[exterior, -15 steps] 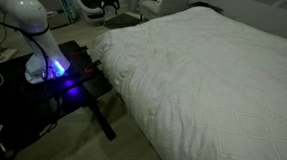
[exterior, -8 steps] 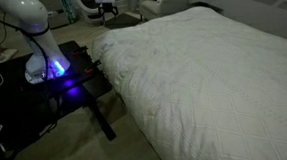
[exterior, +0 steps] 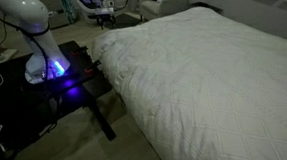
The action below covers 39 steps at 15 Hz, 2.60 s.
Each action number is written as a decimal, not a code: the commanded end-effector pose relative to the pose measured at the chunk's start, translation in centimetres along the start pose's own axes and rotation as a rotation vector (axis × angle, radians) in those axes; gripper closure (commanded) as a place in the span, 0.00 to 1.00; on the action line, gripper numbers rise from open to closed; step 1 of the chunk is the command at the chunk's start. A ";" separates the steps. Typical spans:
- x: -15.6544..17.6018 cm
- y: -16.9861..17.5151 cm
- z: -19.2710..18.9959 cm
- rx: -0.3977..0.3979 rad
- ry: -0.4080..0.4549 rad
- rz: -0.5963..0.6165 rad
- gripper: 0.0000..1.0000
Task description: Move the left side of the blanket to the right
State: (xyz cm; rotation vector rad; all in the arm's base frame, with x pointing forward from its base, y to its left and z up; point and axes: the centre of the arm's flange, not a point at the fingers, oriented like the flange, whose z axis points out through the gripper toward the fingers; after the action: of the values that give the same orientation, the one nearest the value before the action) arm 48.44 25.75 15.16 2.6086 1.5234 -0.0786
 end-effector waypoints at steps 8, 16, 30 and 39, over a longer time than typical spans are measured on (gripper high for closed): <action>-1.2 -4.4 6.8 -0.046 -0.029 -0.044 0.00; -2.4 -6.6 11.2 -0.164 -0.031 -0.120 0.00; -3.8 -5.1 15.2 -0.410 -0.052 -0.094 0.00; -4.2 -0.4 12.1 -0.373 -0.114 0.119 0.69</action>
State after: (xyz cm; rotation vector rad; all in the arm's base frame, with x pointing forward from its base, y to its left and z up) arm 43.70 22.92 1.08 2.3123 1.3260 0.1228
